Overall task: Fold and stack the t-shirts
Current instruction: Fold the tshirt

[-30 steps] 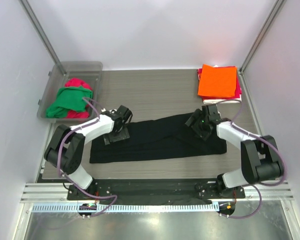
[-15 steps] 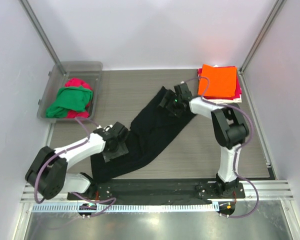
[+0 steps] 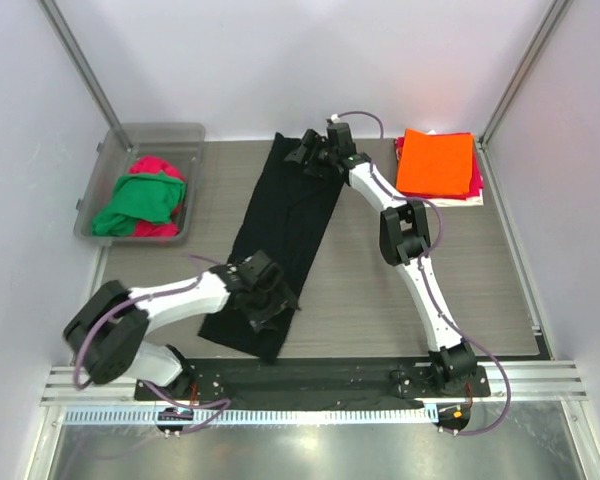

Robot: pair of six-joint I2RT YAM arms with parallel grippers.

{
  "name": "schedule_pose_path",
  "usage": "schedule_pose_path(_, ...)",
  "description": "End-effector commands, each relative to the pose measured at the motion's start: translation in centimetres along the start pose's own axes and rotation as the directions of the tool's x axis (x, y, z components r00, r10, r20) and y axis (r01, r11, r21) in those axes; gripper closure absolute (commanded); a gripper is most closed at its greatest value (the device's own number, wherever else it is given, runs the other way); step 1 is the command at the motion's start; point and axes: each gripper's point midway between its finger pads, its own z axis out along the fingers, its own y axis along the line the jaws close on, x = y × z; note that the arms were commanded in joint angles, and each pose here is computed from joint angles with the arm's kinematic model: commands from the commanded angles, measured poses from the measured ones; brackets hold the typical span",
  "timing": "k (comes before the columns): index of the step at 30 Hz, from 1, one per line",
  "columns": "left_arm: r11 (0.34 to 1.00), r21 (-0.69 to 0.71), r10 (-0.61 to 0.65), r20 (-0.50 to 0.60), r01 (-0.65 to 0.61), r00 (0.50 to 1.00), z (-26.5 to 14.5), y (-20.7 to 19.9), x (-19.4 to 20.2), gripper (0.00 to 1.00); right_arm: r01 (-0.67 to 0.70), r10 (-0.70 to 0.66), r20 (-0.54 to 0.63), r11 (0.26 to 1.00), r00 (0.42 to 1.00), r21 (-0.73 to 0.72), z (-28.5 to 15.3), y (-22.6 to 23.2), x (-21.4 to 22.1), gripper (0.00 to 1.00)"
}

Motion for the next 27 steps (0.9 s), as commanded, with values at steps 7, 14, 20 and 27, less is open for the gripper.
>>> schedule_pose_path(7, 0.957, 0.289, 0.108, -0.228, -0.038, 0.968, 5.0, -13.9, 8.1, 0.26, -0.011, 0.013, 0.019, 0.993, 1.000, -0.116, 2.7, -4.3, -0.2, 0.11)
schedule_pose_path(14, 0.955, 0.273, 0.174, -0.200, -0.116, 0.964, 4.7, -16.0, 9.9, 0.26, 0.040, -0.038, 0.024, 0.991, 0.999, -0.124, 0.0, -4.6, -2.3, 0.11)
schedule_pose_path(20, 0.936, 0.242, 0.275, -0.056, -0.255, 0.960, -1.2, -17.5, 9.4, 0.23, 0.093, -0.080, 0.071, 0.976, 0.994, -0.195, -3.5, 0.8, -5.5, 0.06)
schedule_pose_path(27, 0.919, 0.117, 0.351, 0.194, -0.377, 0.916, -9.5, -15.9, 5.5, 0.18, 0.138, -0.096, 0.153, 0.946, 0.983, -0.294, -10.0, 9.6, -10.2, 0.00)
